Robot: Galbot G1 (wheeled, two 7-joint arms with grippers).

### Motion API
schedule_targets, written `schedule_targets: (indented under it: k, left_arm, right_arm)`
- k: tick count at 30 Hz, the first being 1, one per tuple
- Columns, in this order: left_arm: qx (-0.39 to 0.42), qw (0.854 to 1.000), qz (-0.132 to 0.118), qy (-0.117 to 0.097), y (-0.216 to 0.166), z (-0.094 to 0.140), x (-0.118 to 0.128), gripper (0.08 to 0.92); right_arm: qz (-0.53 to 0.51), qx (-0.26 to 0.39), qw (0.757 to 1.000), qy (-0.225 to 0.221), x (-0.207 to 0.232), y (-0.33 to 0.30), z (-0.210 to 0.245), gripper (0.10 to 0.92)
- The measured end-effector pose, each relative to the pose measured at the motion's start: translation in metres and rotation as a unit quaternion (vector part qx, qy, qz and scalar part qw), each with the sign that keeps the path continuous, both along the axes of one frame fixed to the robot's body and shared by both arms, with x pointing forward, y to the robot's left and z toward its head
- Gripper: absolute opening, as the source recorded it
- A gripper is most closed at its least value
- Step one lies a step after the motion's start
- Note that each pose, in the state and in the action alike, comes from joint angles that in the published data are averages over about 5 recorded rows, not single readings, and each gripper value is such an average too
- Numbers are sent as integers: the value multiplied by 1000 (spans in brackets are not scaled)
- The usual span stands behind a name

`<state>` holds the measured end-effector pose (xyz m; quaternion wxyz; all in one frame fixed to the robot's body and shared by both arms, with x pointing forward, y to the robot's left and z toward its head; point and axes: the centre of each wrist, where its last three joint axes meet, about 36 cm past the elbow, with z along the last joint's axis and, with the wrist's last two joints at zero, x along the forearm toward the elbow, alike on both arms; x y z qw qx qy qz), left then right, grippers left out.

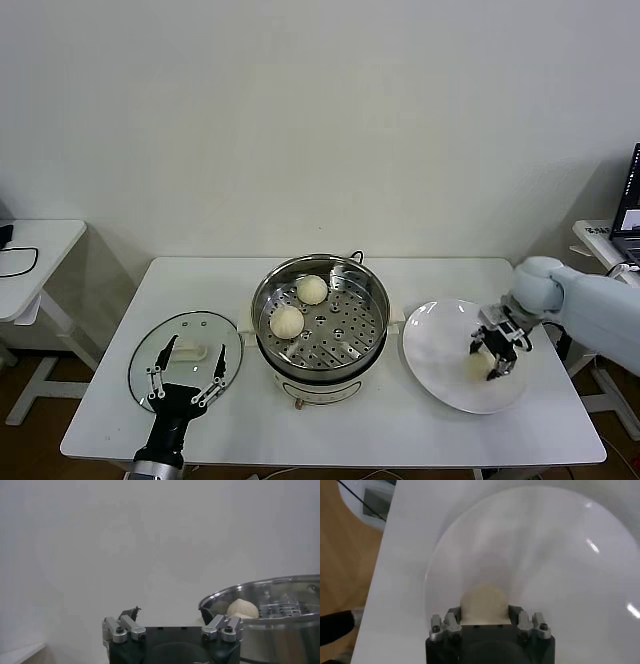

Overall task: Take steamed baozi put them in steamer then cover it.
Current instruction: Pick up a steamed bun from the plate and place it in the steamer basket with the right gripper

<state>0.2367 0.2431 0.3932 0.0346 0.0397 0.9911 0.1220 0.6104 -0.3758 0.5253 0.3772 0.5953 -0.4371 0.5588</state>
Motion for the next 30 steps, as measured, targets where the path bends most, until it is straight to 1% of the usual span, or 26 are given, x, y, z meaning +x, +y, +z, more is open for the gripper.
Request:
schedule_targets:
  k: [4,8,12,15,21,30]
  left_arm:
    - [1,1000,-1,0,0,1,0,823]
    - [2,1000,0,0,1,2,-1,823]
    - [1,1000,0,2,0,3,-3,823]
    - [0,1000,-1,2,-1,4,-4,823]
    - [-2,1000,-2,1,-2,5,-4,823]
    - [-1,1000,0,-4,-1,6,-3,823]
  right_arm:
    - [40,16,999,-32,17,27,50,645]
    - [106,27,992,-71,31,67,107,648]
    - [186,33,976,-104,34,116,154,653]
    - [249,34,961,-119,30,152,176,653]
    - [370,23,920,-132,15,218,193,653]
    - [508,-4,854,-116,-10,287,170,653]
